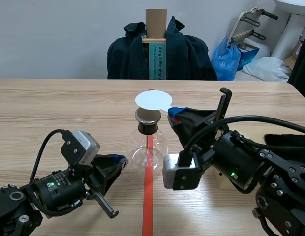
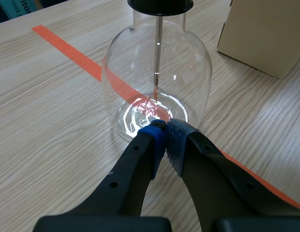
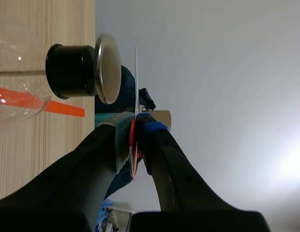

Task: Do the electroscope experiment.
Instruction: 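Move the plate toward and away from the electroscope, then hold the plate still at the electroscope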

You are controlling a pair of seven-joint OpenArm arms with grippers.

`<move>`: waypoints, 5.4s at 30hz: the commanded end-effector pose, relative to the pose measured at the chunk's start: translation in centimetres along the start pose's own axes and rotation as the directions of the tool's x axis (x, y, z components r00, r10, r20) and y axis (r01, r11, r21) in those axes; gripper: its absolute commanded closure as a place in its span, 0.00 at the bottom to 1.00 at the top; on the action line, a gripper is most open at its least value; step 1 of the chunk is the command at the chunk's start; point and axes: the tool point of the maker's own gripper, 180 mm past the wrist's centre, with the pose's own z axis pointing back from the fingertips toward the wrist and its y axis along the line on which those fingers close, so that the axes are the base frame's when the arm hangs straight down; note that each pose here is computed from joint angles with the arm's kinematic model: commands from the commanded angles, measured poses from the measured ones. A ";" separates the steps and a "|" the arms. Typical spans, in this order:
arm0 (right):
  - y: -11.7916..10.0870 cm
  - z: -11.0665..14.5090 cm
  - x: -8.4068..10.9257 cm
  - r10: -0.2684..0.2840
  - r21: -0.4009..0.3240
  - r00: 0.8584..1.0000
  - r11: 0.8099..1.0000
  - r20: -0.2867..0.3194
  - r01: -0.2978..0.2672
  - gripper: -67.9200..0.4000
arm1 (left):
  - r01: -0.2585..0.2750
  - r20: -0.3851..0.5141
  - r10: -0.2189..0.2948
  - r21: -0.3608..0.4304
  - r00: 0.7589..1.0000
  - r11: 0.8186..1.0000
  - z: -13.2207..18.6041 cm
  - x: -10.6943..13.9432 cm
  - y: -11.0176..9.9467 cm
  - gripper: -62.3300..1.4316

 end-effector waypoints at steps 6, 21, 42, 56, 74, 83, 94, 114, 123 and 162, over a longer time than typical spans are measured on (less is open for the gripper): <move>-0.1 0.6 0.8 0.027 -0.009 0.999 1.000 0.044 -0.027 0.98 | 0.004 0.034 -0.005 0.005 0.999 1.000 -0.2 1.0 0.3 0.93; -0.1 0.6 0.2 0.034 -0.011 0.999 0.999 0.007 -0.034 0.98 | 0.004 0.034 -0.005 0.005 0.999 1.000 -0.2 1.0 0.3 0.93; -0.4 1.8 -6.1 0.032 -0.012 0.942 0.999 -0.335 -0.038 0.98 | 0.004 0.034 -0.005 0.005 0.999 1.000 -0.2 1.0 0.3 0.93; -0.4 1.4 -4.9 0.034 -0.012 0.964 0.999 -0.264 -0.038 0.98 | 0.004 0.034 -0.005 0.005 0.999 1.000 -0.2 1.0 0.3 0.93; -0.5 0.7 0.5 0.063 -0.028 0.997 0.998 0.032 -0.062 0.98 | 0.004 0.034 -0.005 0.005 0.999 1.000 -0.2 1.0 0.3 0.93; -0.4 0.7 0.9 0.064 -0.028 0.996 0.998 0.056 -0.062 0.98 | 0.004 0.034 -0.005 0.005 0.999 1.000 -0.2 1.0 0.3 0.93; -0.4 0.7 0.9 0.064 -0.028 0.996 0.998 0.055 -0.062 0.98 | 0.004 0.034 -0.005 0.005 0.999 1.000 -0.2 1.0 0.3 0.93; -0.8 1.4 -4.8 0.053 -0.028 0.963 0.998 -0.264 -0.063 0.98 | 0.004 0.034 -0.005 0.005 0.999 1.000 -0.2 1.0 0.3 0.93; -0.9 1.9 -6.5 0.049 -0.028 0.933 0.998 -0.355 -0.063 0.98 | 0.004 0.034 -0.005 0.005 0.999 1.000 -0.2 1.0 0.3 0.93; -0.4 0.7 0.1 0.062 -0.022 0.998 0.998 0.013 -0.062 0.98 | 0.004 0.034 -0.005 0.005 0.999 1.000 -0.2 1.0 0.3 0.93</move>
